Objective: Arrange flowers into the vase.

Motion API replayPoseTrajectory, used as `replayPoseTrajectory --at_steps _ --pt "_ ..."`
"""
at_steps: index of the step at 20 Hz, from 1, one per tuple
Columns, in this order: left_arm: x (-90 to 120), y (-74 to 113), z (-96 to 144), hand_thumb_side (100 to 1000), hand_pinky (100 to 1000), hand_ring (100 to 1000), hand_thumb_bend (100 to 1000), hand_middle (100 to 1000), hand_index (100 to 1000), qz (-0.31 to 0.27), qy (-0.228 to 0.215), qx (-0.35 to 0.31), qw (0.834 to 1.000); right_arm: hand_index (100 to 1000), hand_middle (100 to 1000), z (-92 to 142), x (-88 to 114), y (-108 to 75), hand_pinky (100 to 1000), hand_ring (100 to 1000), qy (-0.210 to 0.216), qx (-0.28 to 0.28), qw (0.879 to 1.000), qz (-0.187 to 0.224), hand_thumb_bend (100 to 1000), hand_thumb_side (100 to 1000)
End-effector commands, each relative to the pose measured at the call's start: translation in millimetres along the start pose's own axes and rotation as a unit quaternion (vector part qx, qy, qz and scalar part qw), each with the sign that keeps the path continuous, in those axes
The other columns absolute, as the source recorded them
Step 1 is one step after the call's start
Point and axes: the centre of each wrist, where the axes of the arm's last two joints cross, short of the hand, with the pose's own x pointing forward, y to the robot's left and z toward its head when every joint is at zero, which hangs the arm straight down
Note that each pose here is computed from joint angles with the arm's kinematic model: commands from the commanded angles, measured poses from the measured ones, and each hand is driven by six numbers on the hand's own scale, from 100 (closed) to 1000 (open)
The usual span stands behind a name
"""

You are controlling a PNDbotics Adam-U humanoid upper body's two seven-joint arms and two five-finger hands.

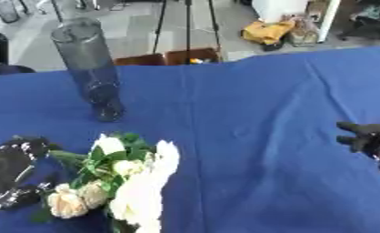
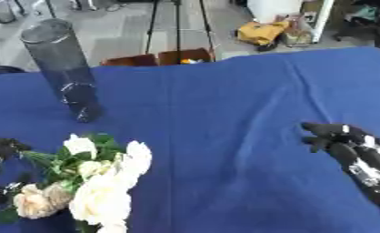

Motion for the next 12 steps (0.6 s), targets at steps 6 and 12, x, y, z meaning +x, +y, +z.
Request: replayPoseTrajectory --at_steps 6,12 --pt "-5.8 10.2 -6.1 100 708 696 360 646 798 -0.015 -0.005 0.012 1.0 770 530 -2.0 5.7 -3.1 894 954 -0.01 0.003 1.0 0.009 296 520" --pt "-4.7 11.1 -9.7 100 708 696 362 646 798 -0.015 -0.007 0.016 1.0 770 530 -2.1 5.9 -3.1 894 953 -0.012 0.003 1.0 0.01 296 519"
